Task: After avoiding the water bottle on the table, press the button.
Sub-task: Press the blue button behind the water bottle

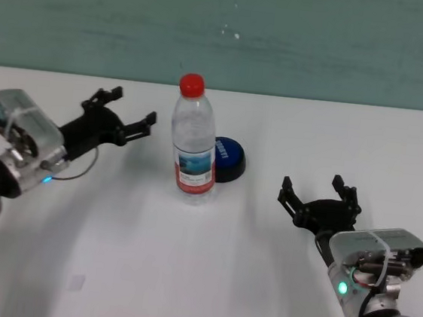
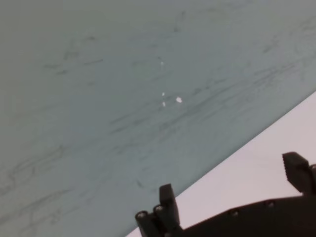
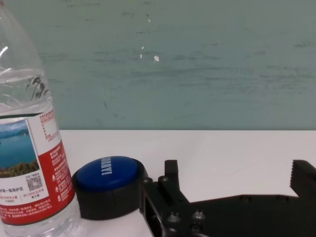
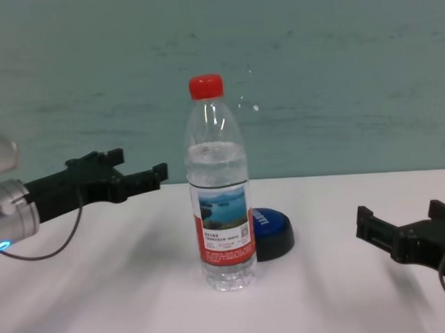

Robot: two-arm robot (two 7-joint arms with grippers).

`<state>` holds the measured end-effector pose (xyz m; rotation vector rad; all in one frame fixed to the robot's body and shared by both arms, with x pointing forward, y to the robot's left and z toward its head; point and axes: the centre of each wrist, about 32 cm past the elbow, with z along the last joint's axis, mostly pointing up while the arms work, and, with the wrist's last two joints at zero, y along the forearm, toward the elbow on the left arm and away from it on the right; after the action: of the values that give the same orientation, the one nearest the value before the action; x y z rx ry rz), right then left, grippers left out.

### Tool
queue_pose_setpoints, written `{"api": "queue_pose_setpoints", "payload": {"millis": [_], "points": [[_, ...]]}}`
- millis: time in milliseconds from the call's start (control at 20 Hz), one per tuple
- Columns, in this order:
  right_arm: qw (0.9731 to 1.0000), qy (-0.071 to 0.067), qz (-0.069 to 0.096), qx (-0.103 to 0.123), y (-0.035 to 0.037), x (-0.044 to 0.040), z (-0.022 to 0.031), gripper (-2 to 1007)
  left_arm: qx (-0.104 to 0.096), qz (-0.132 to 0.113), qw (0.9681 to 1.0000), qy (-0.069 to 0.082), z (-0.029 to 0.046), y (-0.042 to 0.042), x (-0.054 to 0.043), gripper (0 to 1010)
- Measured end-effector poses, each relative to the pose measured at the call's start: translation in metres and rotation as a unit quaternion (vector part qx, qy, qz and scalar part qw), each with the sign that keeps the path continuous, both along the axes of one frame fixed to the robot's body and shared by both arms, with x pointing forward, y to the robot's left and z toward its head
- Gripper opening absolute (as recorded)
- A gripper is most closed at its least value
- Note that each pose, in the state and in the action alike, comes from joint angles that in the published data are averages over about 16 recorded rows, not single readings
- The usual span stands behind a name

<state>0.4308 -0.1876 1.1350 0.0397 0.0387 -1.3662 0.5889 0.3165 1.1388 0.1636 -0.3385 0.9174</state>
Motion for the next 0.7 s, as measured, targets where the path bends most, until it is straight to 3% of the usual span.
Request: {"api": "queue_pose_setpoints", "payload": {"millis": [350,700], "points": [[1.0000,0.000,0.000,0.000,0.0000,0.0000,0.0000,1004,0.000,0.001,1.0000,-0.003,0.0011,-0.0113,0.0159,1000],[1.0000,0.000,0.000,0.000,0.0000,0.0000,0.0000,1004,-0.003,0.001,1.0000,-0.002,0.0005,-0.0194,0.0231,1000]]}}
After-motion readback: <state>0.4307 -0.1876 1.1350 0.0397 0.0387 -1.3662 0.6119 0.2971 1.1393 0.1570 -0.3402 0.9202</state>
